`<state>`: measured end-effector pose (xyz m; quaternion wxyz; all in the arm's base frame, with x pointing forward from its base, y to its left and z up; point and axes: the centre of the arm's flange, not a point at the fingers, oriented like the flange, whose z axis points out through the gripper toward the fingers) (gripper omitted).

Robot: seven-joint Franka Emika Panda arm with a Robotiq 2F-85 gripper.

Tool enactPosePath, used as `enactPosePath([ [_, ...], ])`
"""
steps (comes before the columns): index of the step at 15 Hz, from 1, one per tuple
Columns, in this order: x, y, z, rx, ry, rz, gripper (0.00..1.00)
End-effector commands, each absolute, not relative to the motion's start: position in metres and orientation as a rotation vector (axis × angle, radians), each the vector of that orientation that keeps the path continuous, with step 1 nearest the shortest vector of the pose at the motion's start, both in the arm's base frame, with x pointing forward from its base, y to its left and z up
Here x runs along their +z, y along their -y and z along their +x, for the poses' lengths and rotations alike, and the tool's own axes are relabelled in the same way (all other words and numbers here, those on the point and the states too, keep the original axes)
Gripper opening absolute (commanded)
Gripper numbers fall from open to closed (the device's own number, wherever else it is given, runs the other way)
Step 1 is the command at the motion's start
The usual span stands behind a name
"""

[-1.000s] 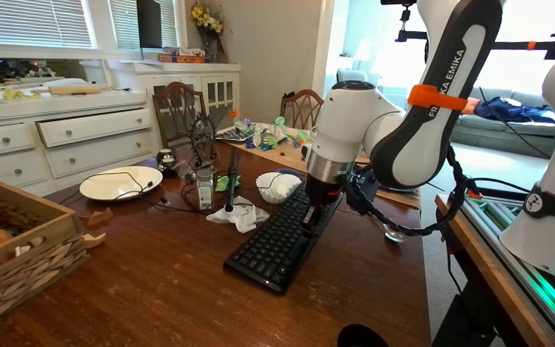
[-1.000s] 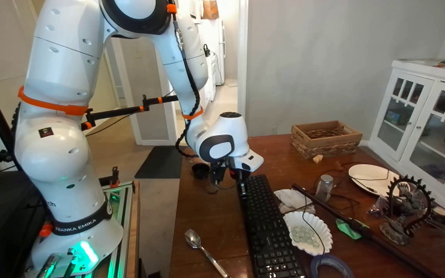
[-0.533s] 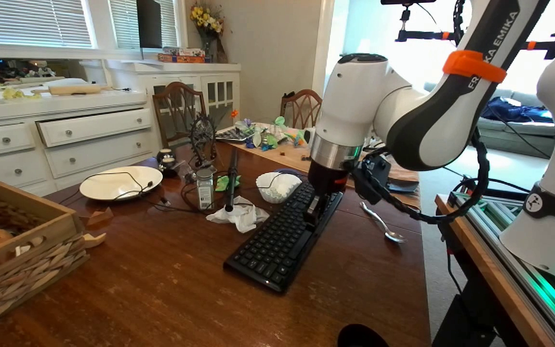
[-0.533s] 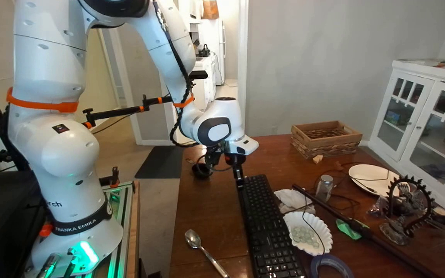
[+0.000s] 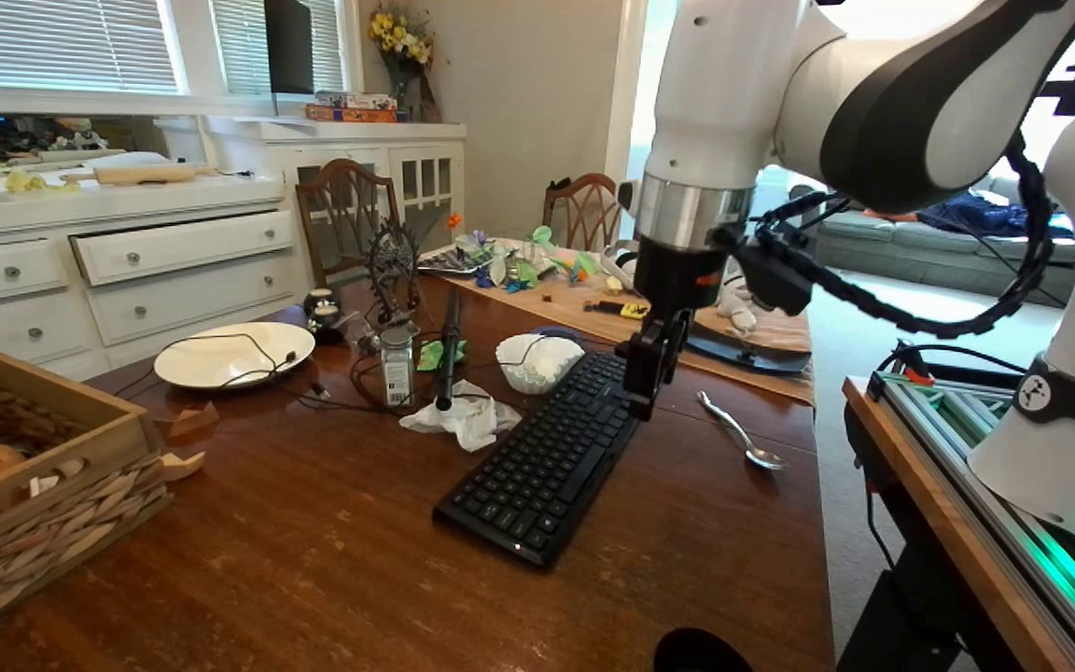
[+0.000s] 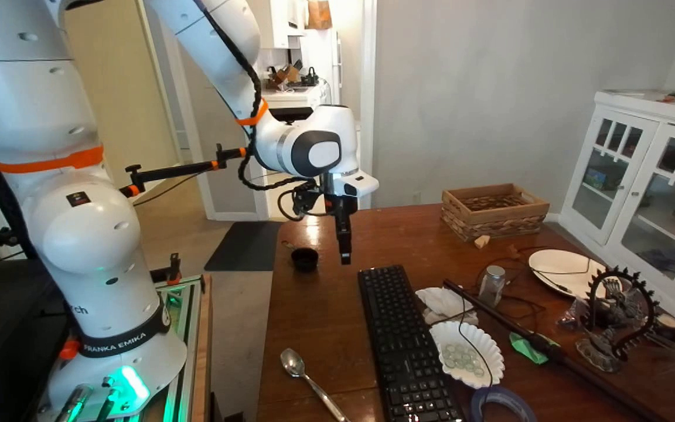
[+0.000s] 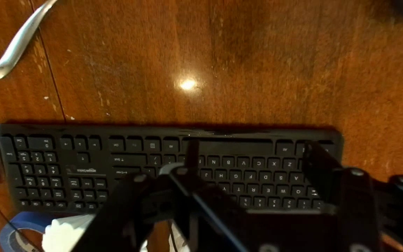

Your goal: Press the space key on the keyboard.

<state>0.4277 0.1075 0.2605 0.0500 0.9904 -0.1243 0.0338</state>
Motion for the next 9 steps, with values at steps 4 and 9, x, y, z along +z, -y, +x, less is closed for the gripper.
enactPosePath([
  [4,0.310,-0.109,0.411,0.075,0.333,3.067,1.00],
  [9,0.326,-0.105,0.401,0.085,0.260,3.116,1.00],
])
